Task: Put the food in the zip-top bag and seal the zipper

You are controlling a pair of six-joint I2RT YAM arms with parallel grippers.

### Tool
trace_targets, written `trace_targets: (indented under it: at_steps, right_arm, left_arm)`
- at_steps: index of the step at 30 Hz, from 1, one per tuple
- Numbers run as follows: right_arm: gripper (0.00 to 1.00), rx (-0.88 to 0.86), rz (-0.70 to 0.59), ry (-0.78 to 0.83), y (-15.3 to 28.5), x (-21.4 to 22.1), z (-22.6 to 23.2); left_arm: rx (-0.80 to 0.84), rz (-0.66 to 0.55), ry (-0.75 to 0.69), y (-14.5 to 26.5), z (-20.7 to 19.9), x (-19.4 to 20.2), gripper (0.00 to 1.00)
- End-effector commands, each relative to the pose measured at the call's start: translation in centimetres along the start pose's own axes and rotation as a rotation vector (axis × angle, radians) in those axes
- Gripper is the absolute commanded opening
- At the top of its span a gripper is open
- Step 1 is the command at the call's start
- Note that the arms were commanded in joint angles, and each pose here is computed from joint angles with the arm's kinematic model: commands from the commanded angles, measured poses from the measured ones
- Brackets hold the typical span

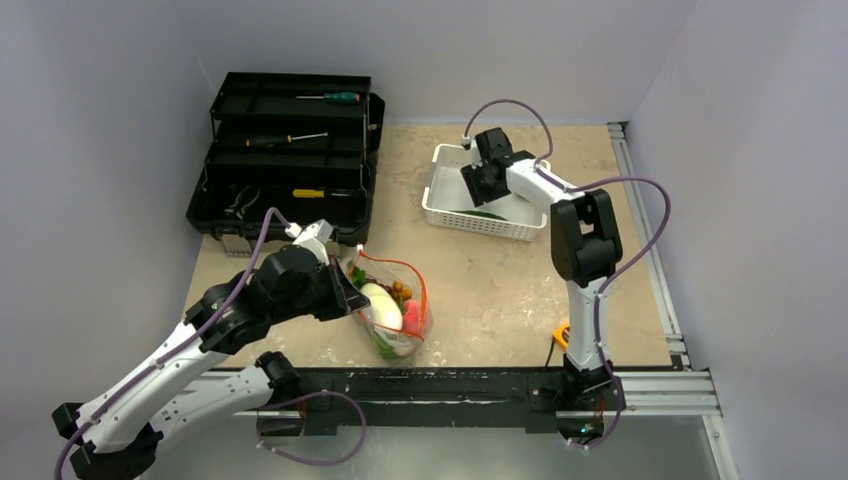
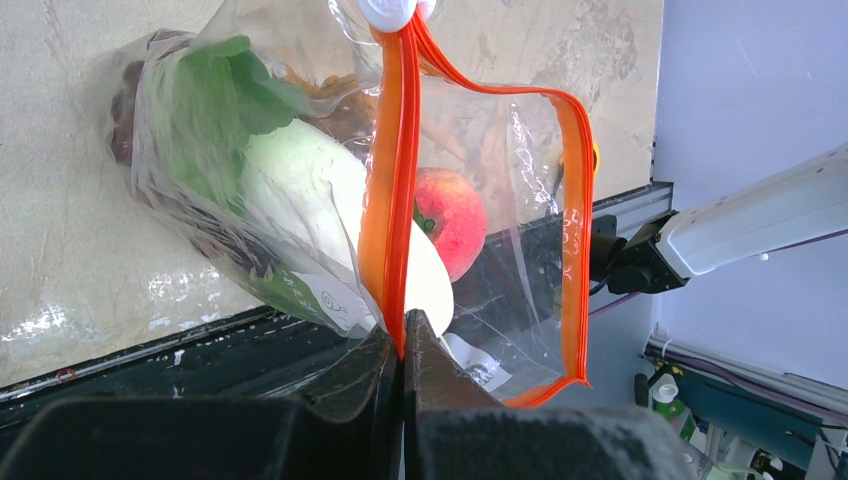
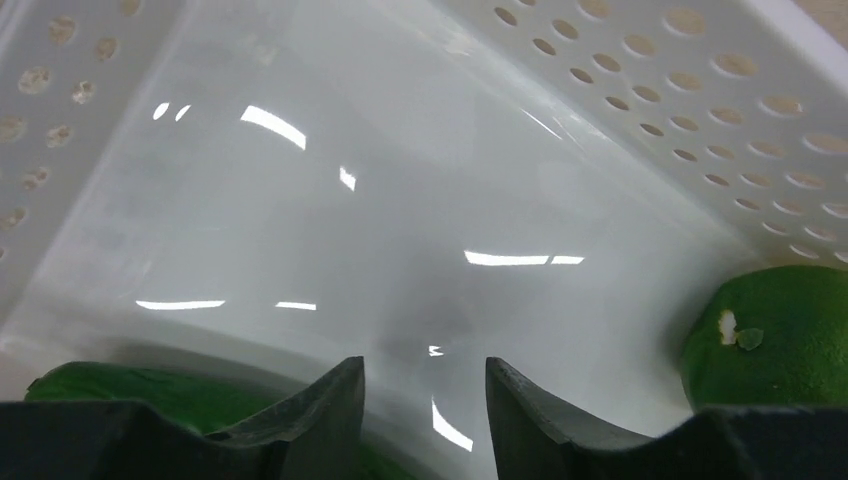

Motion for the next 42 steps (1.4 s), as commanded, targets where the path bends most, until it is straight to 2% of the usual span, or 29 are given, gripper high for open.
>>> trace_targets:
  at_steps: [1, 4, 8, 11, 13, 19, 22, 28, 35, 40, 42]
  right_arm:
    - [0.52, -0.021, -0.26, -0.147, 5.6, -4.9, 0.3]
    - [0.64, -0.062, -0.306, -0.094, 7.6, -6.3, 0.6]
    - [0.67, -0.144, -0.114, 0.156, 7.3, -5.2, 0.9]
    - [0.67, -0.089, 0.017, 0.294, 6.5, -3.2, -0.3]
    - [0.68, -0.078, 0.031, 0.384, 6.5, -1.6, -0.9]
    - [0.69, -0.13, -0.107, 0.537, 7.1, -1.4, -1.0]
    - [0.69, -0.179, -0.085, 0.625, 6.2, -0.8, -0.8]
    - [0.66, -0.315, 0.031, 0.73, 3.1, 0.8, -0.2]
    - [0.65, -0.38, 0.121, 0.726, 0.0, 2.0, -0.1]
    - [0.62, -0.347, 0.166, 0.708, -2.5, 2.3, -0.4]
    - [0.62, -0.245, 0.096, 0.672, -2.9, 1.1, -1.0]
  left_arm:
    - [0.022, -0.023, -0.004, 0.5, -0.4, -0.4, 0.0]
    - [0.02, -0.027, -0.003, 0.6, -0.3, -0.4, 0.0]
    - [0.022, -0.028, -0.002, 0.6, -0.2, -0.3, 0.0]
    - [0.025, -0.019, -0.003, 0.3, -0.3, -0.2, 0.0]
    - [0.028, -0.009, -0.007, 0.0, -0.4, -0.2, 0.0]
    - [0.039, 0.007, -0.019, -0.5, -0.9, -0.4, 0.0]
    - [0.056, 0.019, -0.019, -0.3, -1.1, -0.4, 0.0]
    - [0.043, 0.013, -0.013, 0.2, -0.7, -0.2, 0.0]
    - [0.035, 0.021, -0.011, 0.7, -0.5, 0.1, 0.0]
    - [0.013, 0.009, -0.011, 0.6, -0.4, -0.2, 0.0]
    - [0.012, 0.012, -0.011, 0.4, -0.5, -0.2, 0.0]
Point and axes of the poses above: each gripper's point midway between its finger pads, its own y axis back along the fingers, its own z axis along the line the jaws close on, x = y × z, the point moved 7 cm from there along y, back along the fingers, and after that the axes turned 13 degrees about -y, right-handed, at the moved point
